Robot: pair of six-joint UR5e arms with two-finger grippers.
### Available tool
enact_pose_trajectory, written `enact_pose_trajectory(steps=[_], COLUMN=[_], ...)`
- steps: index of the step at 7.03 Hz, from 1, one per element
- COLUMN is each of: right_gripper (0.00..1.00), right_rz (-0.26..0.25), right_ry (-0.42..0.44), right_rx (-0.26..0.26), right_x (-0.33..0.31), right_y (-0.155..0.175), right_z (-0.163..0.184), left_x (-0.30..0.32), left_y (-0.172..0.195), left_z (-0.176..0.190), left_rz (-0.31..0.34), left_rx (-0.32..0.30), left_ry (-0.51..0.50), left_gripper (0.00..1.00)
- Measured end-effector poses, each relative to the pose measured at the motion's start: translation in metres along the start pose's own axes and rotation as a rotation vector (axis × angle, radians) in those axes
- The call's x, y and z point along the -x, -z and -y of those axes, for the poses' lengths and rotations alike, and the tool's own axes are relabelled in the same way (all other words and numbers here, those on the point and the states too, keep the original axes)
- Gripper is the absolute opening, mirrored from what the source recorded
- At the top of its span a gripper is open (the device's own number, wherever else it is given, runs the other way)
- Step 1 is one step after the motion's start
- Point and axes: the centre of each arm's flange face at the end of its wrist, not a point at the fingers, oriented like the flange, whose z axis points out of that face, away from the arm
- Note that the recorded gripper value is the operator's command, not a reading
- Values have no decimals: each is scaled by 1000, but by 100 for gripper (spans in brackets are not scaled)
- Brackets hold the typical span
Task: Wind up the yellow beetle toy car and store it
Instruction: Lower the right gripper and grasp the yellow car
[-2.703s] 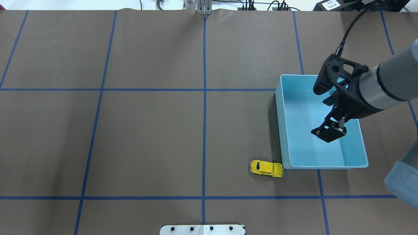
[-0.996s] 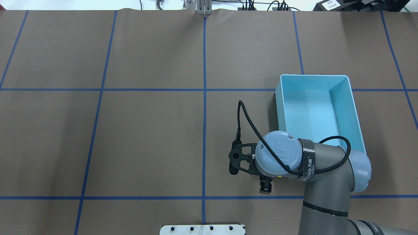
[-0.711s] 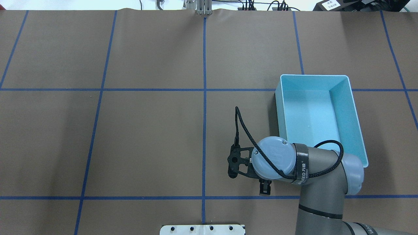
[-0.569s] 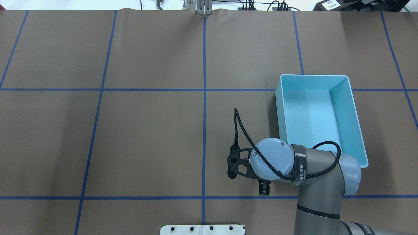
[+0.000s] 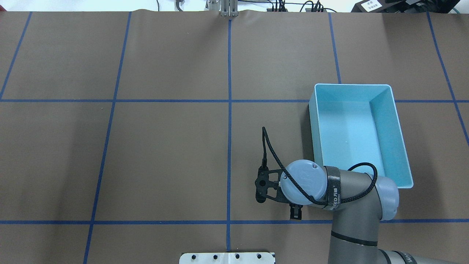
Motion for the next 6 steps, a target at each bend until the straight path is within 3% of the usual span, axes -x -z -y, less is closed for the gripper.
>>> enact_pose_trajectory(steps=[6], right_gripper=[98], right_rz=[1], right_ry=[-4], right_rx=[27], right_x=[-1], right_y=[-21], right_z=[-4], left_x=[0], left_y=[0], left_z=[0], left_rz=[0], left_rx=[-1], left_ry=[-1], left_gripper=[100])
